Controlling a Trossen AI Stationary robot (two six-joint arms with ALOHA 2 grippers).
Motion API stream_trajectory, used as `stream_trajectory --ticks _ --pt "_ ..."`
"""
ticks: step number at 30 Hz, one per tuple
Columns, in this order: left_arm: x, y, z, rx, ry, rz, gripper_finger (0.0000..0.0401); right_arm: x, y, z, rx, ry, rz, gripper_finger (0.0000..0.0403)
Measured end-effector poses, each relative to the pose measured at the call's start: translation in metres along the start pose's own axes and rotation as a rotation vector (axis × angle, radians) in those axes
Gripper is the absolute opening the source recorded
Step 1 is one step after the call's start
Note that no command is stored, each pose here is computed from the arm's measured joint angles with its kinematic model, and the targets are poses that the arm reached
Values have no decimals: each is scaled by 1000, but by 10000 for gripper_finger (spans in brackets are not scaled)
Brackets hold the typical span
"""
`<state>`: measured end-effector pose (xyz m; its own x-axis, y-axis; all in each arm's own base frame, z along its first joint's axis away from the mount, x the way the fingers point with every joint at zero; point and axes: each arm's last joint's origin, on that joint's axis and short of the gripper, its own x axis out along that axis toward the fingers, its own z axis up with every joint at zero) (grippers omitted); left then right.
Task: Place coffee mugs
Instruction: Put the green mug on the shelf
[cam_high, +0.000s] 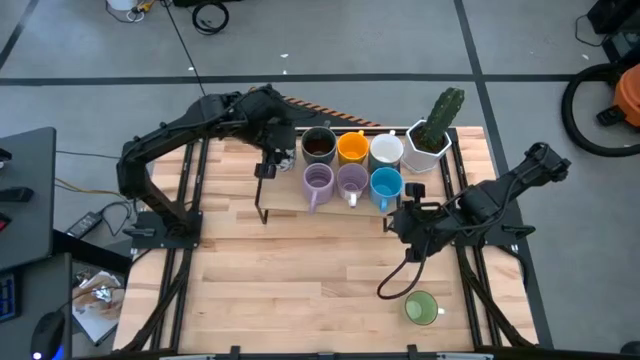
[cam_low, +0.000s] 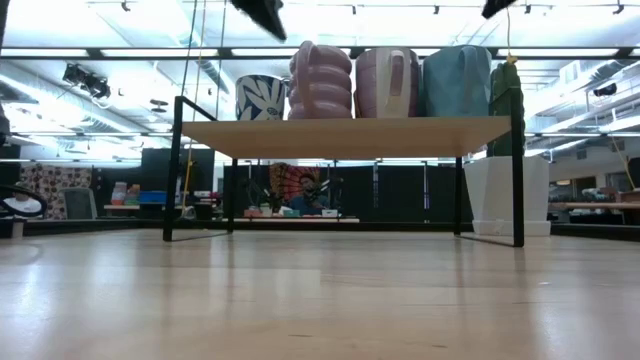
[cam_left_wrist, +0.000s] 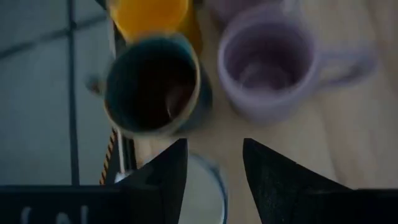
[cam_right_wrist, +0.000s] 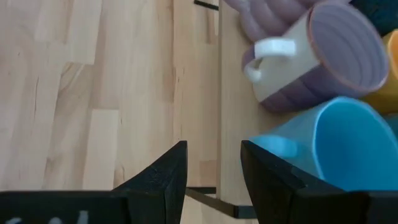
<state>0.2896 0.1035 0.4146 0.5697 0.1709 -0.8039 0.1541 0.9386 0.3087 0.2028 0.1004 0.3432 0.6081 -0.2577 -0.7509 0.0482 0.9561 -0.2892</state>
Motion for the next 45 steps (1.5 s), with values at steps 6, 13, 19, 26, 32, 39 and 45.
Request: stream_trajectory --ticks 6,13,19,26,32,39,45 --pt "-17 -23 23 -49 -169 20 142 3 -2 -14 35 -7 12 155" --pt "-16 -53 48 -4 -261 -21 130 3 1 -9 49 -1 84 155" --pt "4 -82 46 -17 -237 -43 127 15 20 -5 -5 75 131 155" --pt "41 -122 30 -76 -201 -91 127 27 35 -7 -11 182 230 155" --pt "55 -157 24 -123 -201 -161 127 31 48 -9 -22 290 261 155" --pt "70 -204 11 -173 -135 -253 127 38 66 -13 -85 381 362 168" --pt "77 -249 -1 -227 -151 -256 127 50 95 -21 -160 479 437 199"
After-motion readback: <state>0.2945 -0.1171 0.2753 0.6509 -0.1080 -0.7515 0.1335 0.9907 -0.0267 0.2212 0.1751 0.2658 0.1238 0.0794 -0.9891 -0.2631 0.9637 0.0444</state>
